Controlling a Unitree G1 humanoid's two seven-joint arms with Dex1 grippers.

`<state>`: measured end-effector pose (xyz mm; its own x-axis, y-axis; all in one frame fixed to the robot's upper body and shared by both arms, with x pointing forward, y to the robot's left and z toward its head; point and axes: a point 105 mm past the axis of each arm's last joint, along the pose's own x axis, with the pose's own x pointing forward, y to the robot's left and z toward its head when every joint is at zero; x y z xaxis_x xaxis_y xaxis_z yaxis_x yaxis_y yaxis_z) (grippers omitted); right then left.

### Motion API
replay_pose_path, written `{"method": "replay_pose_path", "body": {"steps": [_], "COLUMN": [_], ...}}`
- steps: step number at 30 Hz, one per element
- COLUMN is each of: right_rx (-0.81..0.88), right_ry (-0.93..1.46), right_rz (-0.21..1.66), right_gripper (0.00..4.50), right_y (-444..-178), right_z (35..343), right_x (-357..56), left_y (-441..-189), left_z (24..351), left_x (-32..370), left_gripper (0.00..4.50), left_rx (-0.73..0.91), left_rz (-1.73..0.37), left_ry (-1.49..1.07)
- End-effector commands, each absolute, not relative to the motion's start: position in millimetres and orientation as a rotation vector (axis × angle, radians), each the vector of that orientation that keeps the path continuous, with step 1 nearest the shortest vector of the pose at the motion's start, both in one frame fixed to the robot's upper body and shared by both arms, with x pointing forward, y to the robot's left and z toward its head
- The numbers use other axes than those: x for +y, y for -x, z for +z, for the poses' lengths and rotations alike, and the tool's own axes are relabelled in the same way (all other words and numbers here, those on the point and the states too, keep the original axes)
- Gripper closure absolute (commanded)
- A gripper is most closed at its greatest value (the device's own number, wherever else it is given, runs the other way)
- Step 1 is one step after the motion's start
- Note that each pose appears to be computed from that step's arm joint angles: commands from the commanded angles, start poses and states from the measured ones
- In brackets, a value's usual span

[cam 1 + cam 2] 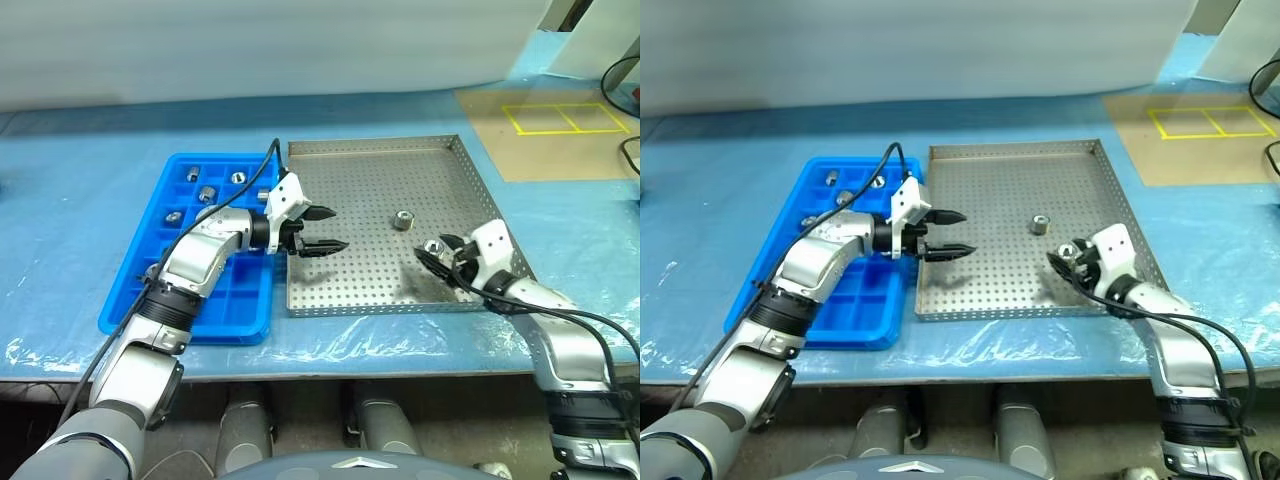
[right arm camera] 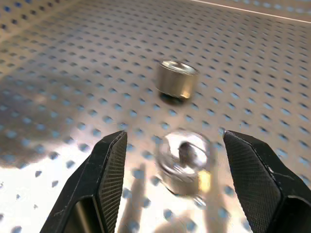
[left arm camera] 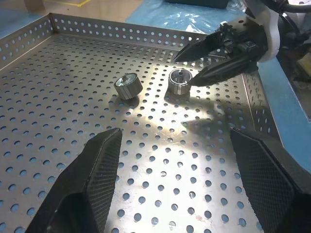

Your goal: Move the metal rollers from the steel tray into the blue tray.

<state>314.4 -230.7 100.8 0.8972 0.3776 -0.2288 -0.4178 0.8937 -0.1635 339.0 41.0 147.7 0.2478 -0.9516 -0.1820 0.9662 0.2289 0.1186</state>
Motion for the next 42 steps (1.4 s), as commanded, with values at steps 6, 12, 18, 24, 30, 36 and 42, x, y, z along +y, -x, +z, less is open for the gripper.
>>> {"method": "replay_pose_path", "body": {"steps": [6, 12, 18, 24, 30, 36, 42], "right_rx": [0.175, 0.181, 0.229, 0.286, 0.228, 0.149, 0.041], "right_ry": [0.228, 0.218, 0.214, 0.239, 0.218, 0.209, 0.225], "right_rz": [0.408, 0.437, 0.437, 0.466, 0.523, 0.563, 0.862], "right_gripper": [1.28, 1.28, 1.28, 1.88, 2.84, 2.84, 2.84], "right_y": [-321, -327, -334, -334, -341, -354, -345], "right_z": [102, 97, 79, 60, 76, 110, 154], "right_x": [-232, -222, -223, -225, -210, -185, -106], "left_y": [-342, -340, -340, -343, -345, -349, -354], "left_z": [161, 163, 160, 160, 160, 164, 163], "left_x": [40, 43, 48, 53, 59, 80, 127], "left_gripper": [0.78, 0.78, 0.78, 0.78, 0.78, 0.78, 0.78], "left_rx": [0.031, 0.03, 0.038, 0.038, 0.041, 0.047, 0.072], "left_rz": [-1.319, -1.317, -1.29, -1.261, -1.228, -1.147, -1.018], "left_ry": [-0.254, -0.252, -0.264, -0.275, -0.286, -0.302, -0.316]}}
